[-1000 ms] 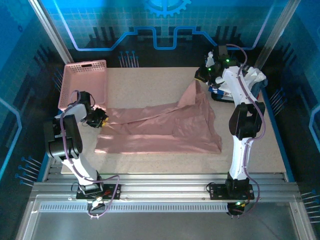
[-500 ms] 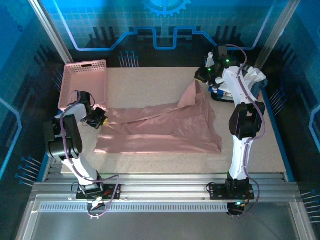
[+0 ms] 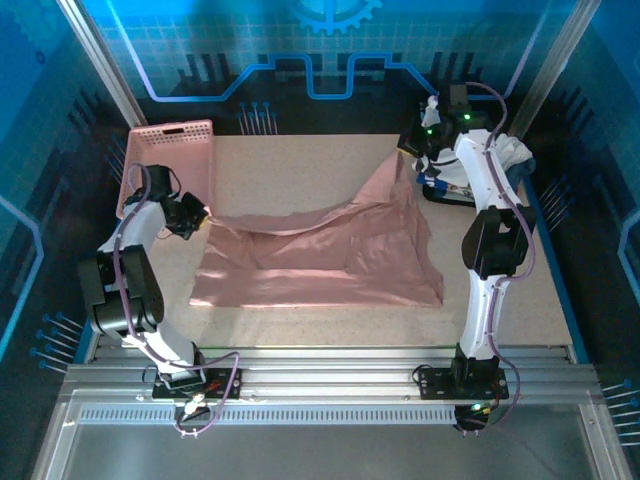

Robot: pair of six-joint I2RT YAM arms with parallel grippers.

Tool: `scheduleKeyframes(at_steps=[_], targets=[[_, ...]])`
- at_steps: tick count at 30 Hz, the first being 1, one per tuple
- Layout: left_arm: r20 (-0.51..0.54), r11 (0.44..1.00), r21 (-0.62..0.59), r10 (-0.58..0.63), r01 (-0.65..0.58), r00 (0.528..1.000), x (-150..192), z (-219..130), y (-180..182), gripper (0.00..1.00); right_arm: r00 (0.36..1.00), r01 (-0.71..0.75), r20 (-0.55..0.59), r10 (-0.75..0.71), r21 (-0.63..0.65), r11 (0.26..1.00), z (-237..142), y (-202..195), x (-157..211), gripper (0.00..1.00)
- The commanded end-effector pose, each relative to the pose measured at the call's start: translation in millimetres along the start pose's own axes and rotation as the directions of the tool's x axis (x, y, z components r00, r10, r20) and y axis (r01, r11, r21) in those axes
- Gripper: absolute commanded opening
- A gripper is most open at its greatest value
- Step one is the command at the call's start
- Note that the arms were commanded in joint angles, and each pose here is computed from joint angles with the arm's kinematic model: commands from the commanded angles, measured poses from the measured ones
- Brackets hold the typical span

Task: Fold and stack the t-shirts

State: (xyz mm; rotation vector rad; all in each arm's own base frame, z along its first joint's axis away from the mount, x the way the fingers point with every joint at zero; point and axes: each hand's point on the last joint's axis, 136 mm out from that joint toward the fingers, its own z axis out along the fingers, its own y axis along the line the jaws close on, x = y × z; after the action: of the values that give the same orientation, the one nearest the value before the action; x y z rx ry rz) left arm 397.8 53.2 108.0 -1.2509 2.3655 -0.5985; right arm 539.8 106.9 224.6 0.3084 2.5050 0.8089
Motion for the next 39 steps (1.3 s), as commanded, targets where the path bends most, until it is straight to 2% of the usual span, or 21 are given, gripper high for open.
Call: scheduleKeyframes(at_steps=[1,16,27,33,39], targets=[[0.037,0.999,0.027,0.028,-0.029,0.999,-8.9,-15.3,-8.8,0.00,0.999,-0.009,0.038,0.010,-0.037,0.999,-24.7,7.3,-12.6,0.00],[0.102,0.993,0.097,0.054,-0.064,0.993,-32.6,-37.7,-28.5,0.00,0.997,-0.012,0.079,0.020,-0.097,0.995,-54.2,7.6,-34.1,0.00],[0.112,0.985,0.141,0.079,-0.095,0.991,-42.2,-41.8,-39.7,0.00,0.996,-0.019,0.082,0.029,-0.124,0.992,-57.2,14.2,-36.0,0.00],[0.110,0.983,0.159,0.079,-0.096,0.991,-45.1,-42.3,-41.9,0.00,0.996,-0.042,0.066,0.053,-0.160,0.986,-46.6,16.9,-41.9,0.00],[0.118,0.981,0.165,0.079,-0.098,0.990,-47.1,-44.3,-42.7,0.00,0.992,-0.048,0.105,0.071,-0.210,0.976,-45.3,25.7,-55.4,0.00]])
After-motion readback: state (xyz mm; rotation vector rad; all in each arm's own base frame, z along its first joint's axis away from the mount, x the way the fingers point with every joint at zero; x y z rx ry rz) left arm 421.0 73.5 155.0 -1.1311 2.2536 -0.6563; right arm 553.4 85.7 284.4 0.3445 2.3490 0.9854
